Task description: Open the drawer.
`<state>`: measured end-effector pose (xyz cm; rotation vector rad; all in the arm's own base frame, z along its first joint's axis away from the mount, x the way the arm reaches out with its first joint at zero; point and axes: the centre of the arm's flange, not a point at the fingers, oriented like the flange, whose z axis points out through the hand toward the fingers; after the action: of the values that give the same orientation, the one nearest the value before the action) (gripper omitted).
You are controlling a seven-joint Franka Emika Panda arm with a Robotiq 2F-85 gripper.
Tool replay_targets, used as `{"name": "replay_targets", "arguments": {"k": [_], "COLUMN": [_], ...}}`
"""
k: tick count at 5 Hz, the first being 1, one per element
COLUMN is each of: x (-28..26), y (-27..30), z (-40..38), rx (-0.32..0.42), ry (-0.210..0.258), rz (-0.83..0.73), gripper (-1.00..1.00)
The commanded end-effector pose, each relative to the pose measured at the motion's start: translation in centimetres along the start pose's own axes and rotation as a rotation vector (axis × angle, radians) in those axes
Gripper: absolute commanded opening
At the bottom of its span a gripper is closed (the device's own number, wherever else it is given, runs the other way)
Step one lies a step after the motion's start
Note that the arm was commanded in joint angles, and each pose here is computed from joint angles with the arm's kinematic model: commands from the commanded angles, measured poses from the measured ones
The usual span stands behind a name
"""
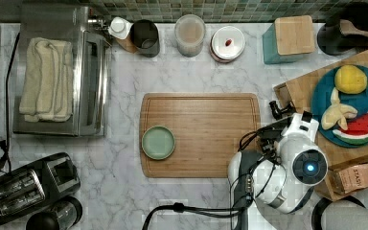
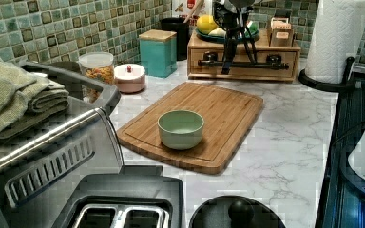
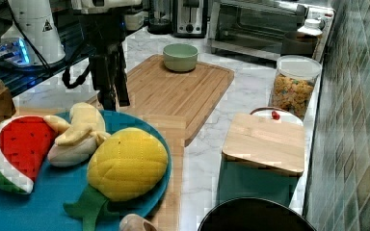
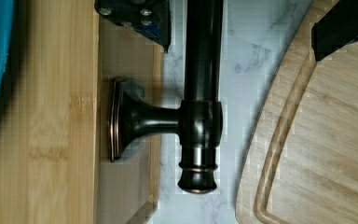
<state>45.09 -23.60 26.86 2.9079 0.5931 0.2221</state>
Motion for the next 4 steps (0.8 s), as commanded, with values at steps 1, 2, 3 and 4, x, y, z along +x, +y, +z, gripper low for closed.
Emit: {"name": "replay_targets", "arguments": {"k": [1,2,3,4], "x": [-1.6,-1.8,-1.1,-1.3], "y": [2.7,1.7,0.3,-1.3], "z": [1.5,0.7,-0.9,-0.5], "rx": [-0.079,-0.044,0.052,0.131], "ry": [-0.042,-0.078,-0.116,-0.068], "rz": [-0.020,-0.061,-0.113,-0.161], "gripper": [1.00,1.00,1.00,1.00]}}
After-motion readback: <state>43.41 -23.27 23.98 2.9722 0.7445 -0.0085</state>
